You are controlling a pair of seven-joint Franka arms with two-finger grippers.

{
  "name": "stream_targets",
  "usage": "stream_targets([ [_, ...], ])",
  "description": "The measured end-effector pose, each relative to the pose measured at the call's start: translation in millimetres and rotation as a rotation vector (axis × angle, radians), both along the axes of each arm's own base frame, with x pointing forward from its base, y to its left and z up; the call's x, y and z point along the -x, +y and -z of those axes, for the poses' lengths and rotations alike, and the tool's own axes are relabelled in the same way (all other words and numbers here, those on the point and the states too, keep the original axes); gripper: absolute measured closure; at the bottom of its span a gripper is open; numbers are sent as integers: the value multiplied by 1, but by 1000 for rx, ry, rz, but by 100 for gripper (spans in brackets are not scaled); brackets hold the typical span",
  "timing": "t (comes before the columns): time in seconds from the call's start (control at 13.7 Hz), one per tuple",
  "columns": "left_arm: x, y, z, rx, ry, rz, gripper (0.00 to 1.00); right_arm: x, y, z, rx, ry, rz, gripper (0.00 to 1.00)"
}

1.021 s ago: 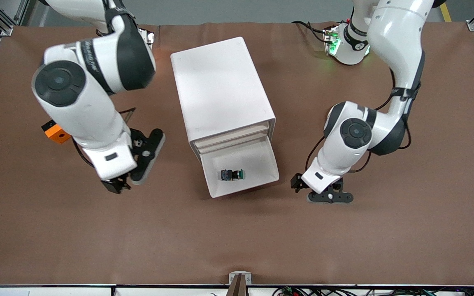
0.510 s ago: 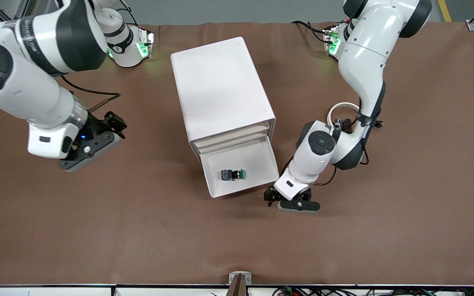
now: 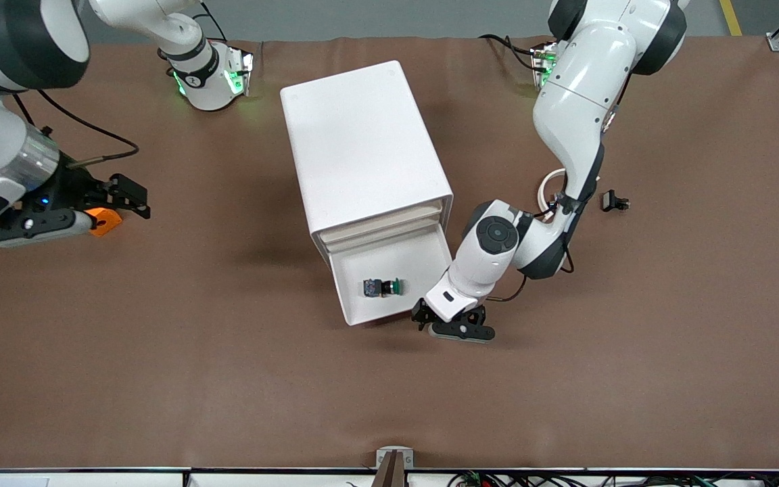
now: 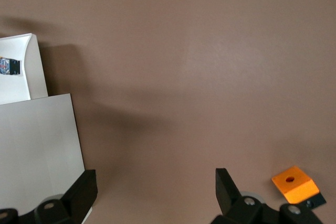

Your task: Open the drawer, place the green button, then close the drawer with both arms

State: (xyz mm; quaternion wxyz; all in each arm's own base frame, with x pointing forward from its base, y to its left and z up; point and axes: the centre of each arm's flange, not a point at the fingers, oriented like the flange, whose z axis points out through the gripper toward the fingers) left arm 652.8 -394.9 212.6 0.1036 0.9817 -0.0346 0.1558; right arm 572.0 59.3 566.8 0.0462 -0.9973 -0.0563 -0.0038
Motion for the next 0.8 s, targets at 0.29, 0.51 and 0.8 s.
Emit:
stream_targets([
  [0.29,14,-22,1,26,26,-12,0,4,-15,-9,-5,4,119,0],
  [0.51,18,-28,2,9,57,-12,0,3,-21,-19,-4,-19,146,0],
  [0.8,31,-39,-3,-34,153,-30,0,2,-23,-35,-9,-52,150,0],
])
